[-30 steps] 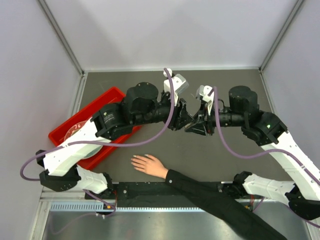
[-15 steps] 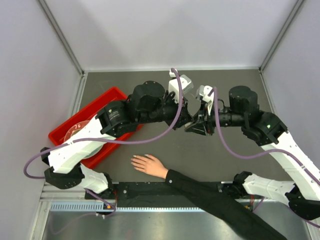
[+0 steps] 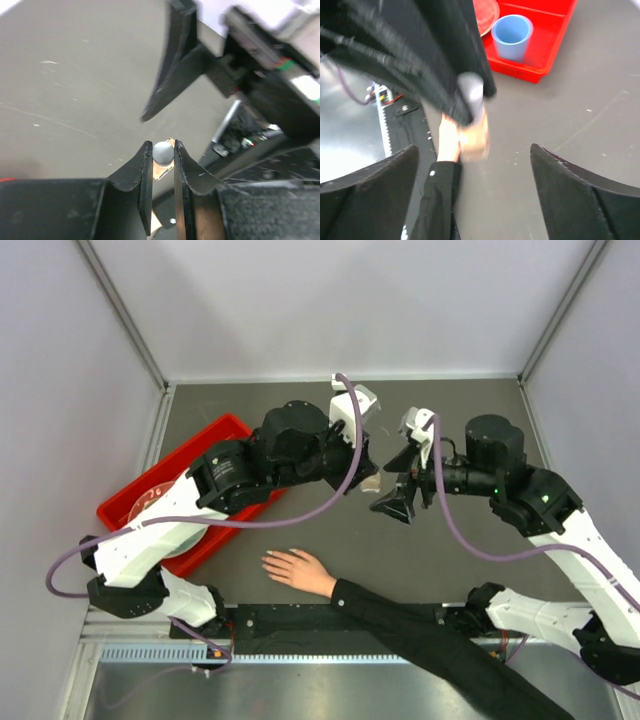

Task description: Paint the nails

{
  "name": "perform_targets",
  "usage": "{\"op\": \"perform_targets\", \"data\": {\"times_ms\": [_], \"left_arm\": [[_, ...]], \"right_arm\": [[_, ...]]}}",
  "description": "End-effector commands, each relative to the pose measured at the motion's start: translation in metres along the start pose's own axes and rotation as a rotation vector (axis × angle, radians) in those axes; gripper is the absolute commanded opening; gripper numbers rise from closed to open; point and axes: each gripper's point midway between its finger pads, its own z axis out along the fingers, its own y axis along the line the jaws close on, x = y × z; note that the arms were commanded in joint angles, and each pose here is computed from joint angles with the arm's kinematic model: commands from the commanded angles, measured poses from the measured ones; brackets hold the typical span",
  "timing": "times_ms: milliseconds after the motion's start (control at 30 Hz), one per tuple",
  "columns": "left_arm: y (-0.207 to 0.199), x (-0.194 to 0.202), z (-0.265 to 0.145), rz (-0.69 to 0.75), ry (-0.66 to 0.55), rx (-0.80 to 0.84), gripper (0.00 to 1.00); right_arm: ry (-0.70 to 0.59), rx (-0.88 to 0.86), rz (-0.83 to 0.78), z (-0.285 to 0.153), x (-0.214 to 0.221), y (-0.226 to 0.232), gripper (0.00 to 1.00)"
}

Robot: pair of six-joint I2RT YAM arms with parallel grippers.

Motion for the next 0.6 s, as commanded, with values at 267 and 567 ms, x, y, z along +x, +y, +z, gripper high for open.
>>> {"op": "perform_targets", "data": {"times_ms": [267,567], "left_arm": [[0.113,-0.02,0.022,0.108,-0.244,-0.529,0.0],[0.244,0.022,0.079,-0.046,-0.306,-0.778,0.0]], "right_arm": [[-0.037,0.576,0.165,-0.045,0.038,-0.076,0.96],[-0.099,0.642,0.225,-0.069,0.061,-0.073,0.97]]}}
